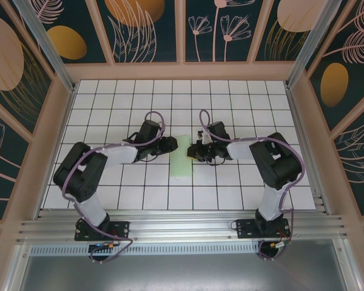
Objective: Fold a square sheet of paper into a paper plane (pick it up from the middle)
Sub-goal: Third fold the triangle at the center of the table.
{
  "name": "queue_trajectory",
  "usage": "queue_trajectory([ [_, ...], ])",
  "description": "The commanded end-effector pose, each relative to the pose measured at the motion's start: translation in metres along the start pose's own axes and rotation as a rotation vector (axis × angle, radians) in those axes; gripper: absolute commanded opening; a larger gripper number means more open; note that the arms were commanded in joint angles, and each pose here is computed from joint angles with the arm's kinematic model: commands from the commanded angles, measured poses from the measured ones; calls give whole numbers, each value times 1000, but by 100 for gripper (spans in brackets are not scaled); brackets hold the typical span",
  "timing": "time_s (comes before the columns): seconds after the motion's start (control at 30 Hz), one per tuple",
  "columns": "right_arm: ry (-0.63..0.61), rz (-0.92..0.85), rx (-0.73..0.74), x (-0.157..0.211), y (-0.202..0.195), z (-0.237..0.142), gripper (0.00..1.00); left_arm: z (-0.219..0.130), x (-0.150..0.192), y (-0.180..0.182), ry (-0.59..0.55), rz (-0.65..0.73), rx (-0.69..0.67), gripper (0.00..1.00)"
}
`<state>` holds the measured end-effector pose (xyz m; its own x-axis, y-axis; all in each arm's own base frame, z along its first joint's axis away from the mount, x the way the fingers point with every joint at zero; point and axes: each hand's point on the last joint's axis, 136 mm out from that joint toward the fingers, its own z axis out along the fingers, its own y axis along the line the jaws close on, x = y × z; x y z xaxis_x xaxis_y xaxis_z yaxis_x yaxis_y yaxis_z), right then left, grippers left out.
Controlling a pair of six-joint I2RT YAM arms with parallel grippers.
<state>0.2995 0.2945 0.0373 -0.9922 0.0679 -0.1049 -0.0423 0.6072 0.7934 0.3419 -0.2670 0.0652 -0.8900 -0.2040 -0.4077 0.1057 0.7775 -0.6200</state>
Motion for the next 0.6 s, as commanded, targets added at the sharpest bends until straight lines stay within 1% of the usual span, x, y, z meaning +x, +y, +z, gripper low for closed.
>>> queue_trajectory([
  [0.0,-25,14,-35,-8,10,-4,13,-19,9,-17,-45,165,1,49],
  [0.13,-23,40,-30,-9,11,-5,11,-31,32,-17,-51,286,-37,53],
  [0.27,-16,62,-18,-8,10,-5,10,-39,55,-21,-51,398,-35,57],
  [0.37,-12,79,-13,-8,9,-5,10,-37,73,-26,-40,495,-56,59],
  [0.57,-15,109,-9,-8,6,-4,10,-18,99,-35,-15,669,-148,63],
])
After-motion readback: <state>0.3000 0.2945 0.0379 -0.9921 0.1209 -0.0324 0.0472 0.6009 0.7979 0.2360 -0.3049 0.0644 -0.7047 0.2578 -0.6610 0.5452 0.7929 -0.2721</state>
